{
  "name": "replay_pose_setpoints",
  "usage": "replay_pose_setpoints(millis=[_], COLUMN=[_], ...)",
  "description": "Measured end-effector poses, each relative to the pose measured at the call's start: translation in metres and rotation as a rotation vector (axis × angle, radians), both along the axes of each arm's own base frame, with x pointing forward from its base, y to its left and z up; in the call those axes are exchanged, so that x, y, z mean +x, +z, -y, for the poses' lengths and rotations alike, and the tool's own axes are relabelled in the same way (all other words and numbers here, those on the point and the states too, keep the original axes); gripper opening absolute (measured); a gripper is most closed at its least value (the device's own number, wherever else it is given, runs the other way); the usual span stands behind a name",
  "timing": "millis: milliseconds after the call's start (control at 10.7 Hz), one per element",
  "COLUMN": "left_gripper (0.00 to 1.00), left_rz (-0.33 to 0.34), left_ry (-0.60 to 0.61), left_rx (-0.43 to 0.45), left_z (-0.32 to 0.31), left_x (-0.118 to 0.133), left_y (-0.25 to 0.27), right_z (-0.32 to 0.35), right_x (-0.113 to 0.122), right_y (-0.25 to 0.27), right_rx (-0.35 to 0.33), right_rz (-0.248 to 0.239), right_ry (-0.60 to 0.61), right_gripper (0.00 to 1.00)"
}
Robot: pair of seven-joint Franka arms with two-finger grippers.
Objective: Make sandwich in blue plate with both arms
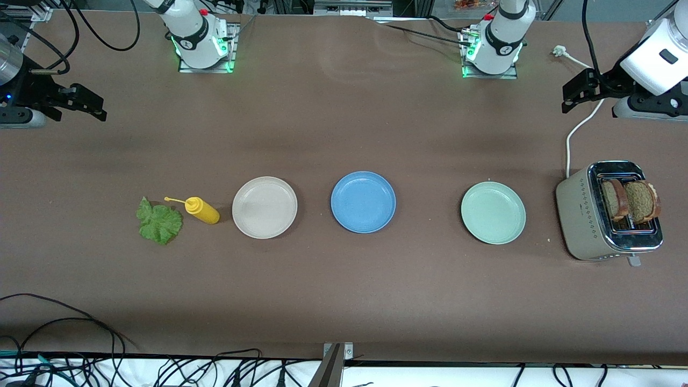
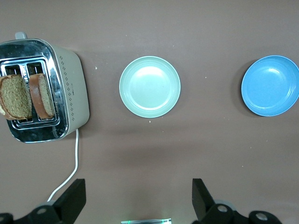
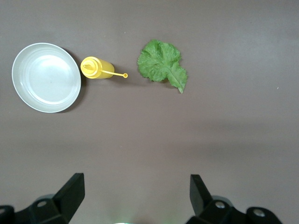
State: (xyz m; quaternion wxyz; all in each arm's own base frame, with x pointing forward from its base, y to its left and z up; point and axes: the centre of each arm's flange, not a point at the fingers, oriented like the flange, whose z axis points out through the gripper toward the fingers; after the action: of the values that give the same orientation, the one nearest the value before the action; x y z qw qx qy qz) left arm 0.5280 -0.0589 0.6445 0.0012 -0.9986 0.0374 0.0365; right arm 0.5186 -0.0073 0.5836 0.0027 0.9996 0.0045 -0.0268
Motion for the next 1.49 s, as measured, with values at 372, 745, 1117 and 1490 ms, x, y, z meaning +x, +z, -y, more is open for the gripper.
replay_pose_setpoints(millis=[372,745,1117,1490], left_gripper=[1.0,1.0,1.0,1.0], left_rz=[0.0,0.0,-0.001,-0.001], left_ry=[0.0,0.003,0.004,0.005], left_rx=[0.0,0.0,0.0,0.0], left_z=[0.0,-0.002,-0.002,-0.002], left_x=[0.0,0.0,0.0,0.0], left_y=[0.0,0.0,0.0,0.0], right_z=[0.002,0.002,0.003,0.009], right_x=[-0.003,-0.003,-0.003,-0.001], right_y=[0.001,0.006,0.01,0.017], right_rx=[-0.032,-0.043,-0.048,-0.053], right_rz=[-0.015,-0.002,0.005,0.009], right_ry=[-0.035,-0.041,-0.043,-0.053], right_gripper=[1.0,1.0,1.0,1.0])
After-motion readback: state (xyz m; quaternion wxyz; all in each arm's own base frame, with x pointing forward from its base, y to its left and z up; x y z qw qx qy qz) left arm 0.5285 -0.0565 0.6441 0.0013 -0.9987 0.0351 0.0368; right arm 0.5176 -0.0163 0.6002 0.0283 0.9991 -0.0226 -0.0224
